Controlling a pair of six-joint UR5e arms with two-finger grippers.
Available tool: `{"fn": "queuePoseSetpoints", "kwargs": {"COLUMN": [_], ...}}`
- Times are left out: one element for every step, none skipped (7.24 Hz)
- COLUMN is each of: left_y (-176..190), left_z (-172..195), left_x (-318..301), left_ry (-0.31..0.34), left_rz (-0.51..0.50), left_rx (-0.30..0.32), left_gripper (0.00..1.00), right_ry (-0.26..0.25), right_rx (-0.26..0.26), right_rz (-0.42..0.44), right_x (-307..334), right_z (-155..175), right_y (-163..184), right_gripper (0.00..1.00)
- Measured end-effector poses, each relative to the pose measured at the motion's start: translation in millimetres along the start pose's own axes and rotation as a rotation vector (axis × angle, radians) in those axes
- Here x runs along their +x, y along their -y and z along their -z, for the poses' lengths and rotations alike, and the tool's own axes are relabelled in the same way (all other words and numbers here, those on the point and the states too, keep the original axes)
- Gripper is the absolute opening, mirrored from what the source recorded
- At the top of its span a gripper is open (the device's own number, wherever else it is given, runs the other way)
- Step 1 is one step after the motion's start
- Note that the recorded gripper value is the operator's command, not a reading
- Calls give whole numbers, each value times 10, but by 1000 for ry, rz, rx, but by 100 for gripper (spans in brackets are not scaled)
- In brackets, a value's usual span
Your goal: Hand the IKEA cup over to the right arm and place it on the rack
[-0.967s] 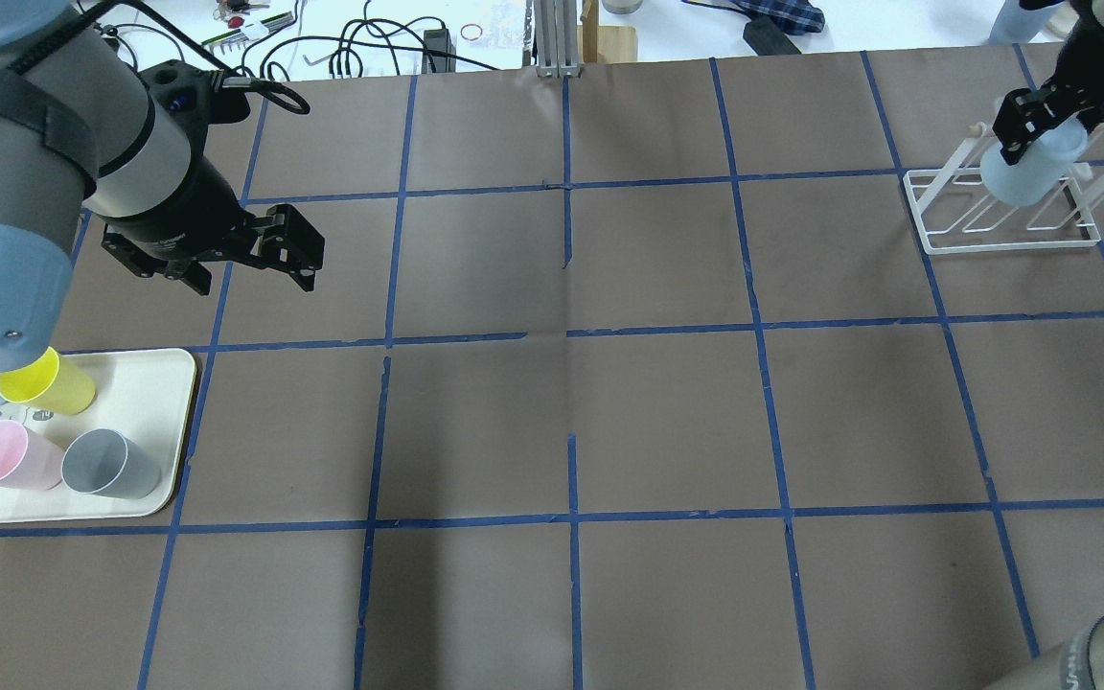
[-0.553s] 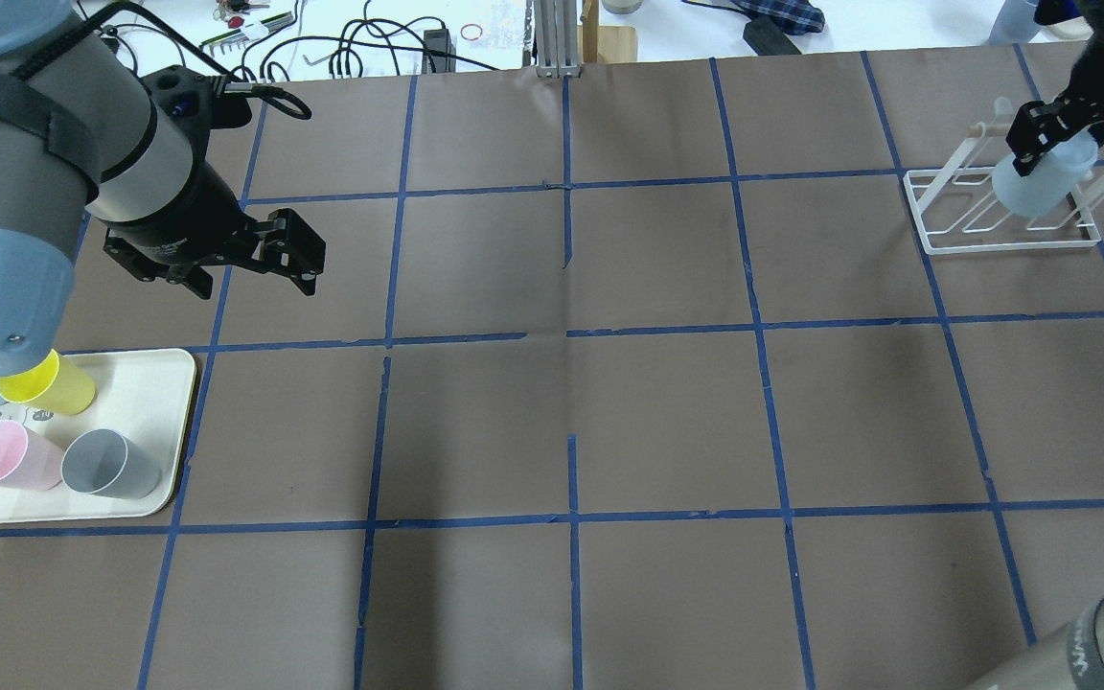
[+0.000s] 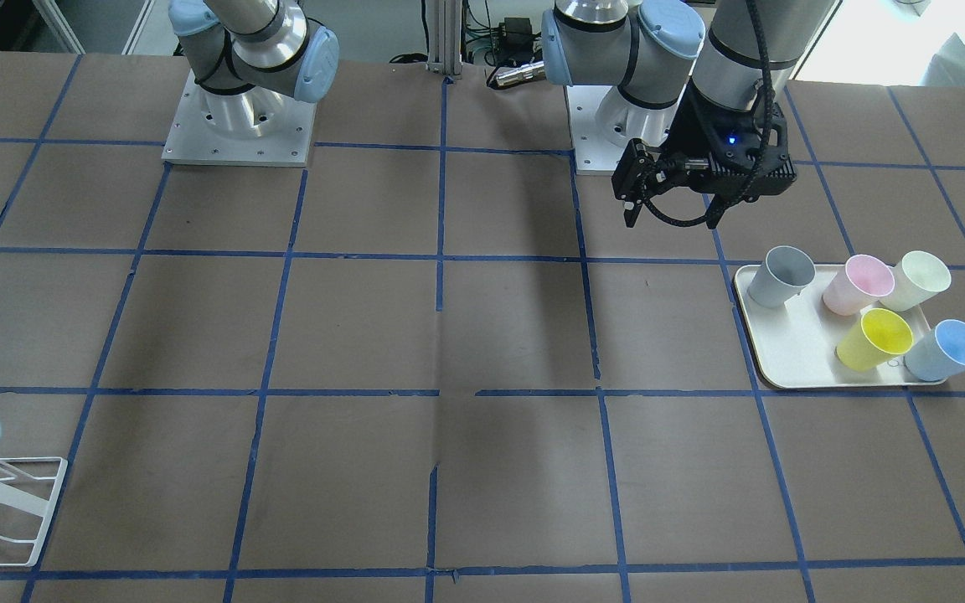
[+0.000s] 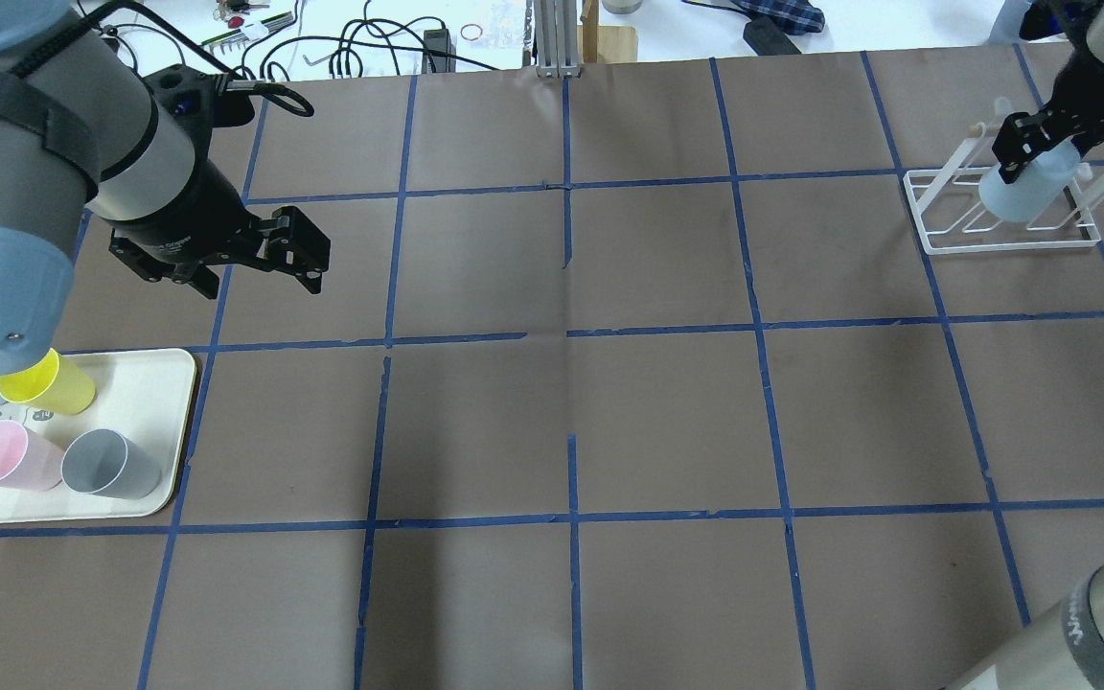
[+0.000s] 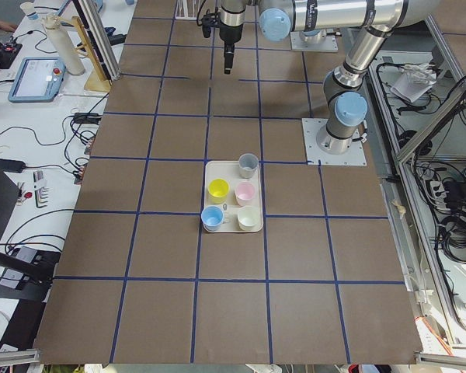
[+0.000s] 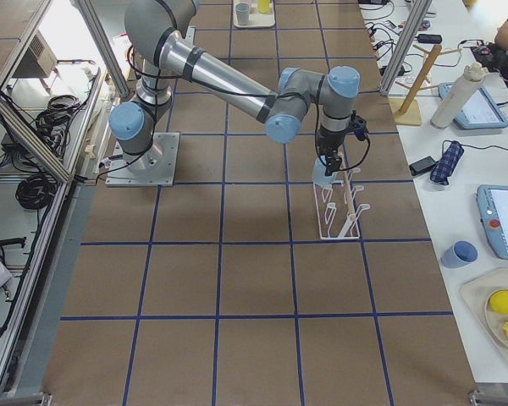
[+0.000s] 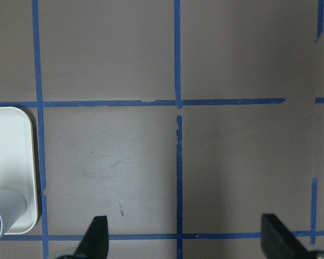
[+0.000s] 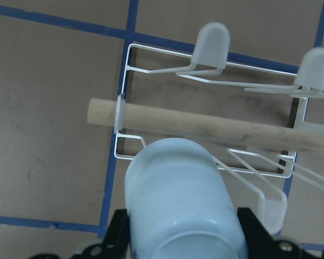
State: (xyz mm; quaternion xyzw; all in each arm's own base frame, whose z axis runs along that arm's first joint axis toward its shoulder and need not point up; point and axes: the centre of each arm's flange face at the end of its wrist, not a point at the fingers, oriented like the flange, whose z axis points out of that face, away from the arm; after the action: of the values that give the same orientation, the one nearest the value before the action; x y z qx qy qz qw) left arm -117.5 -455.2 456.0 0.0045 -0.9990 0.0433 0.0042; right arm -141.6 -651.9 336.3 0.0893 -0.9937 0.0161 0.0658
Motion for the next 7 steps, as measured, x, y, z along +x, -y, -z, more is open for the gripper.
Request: {"fn": "queuePoseSetpoints", "kwargs": {"left_y": [0,-6,-12,-29,-73,-131,-172], "left_z": [17,30,34,36,51,66,72], "left_x": [-2,-6,-6,-5,-6,-7,-6], "left_ry": [3,7,7,7,9,10,11], "left_rz": [2,2,2,2,1,-2,-4], "left_rx": [3,6,7,6,-2,-20,-34], "left_gripper": [100,100,100,100,100,100,100], "right_ry": [9,18,23,29,40,49,56], "right_rx": [2,13,24,35,42,41,39], "right_rz": [-1,-3,-3,-1,-1,-1,4], "right_x": [-3,-15,-37,-79,-171,-351,-622], "right_z": [-33,-18,33,136,322,580,885], "right_y": [19,40,55,48,7,-56,-134], "right_gripper": [100,100,100,100,100,100,100]}}
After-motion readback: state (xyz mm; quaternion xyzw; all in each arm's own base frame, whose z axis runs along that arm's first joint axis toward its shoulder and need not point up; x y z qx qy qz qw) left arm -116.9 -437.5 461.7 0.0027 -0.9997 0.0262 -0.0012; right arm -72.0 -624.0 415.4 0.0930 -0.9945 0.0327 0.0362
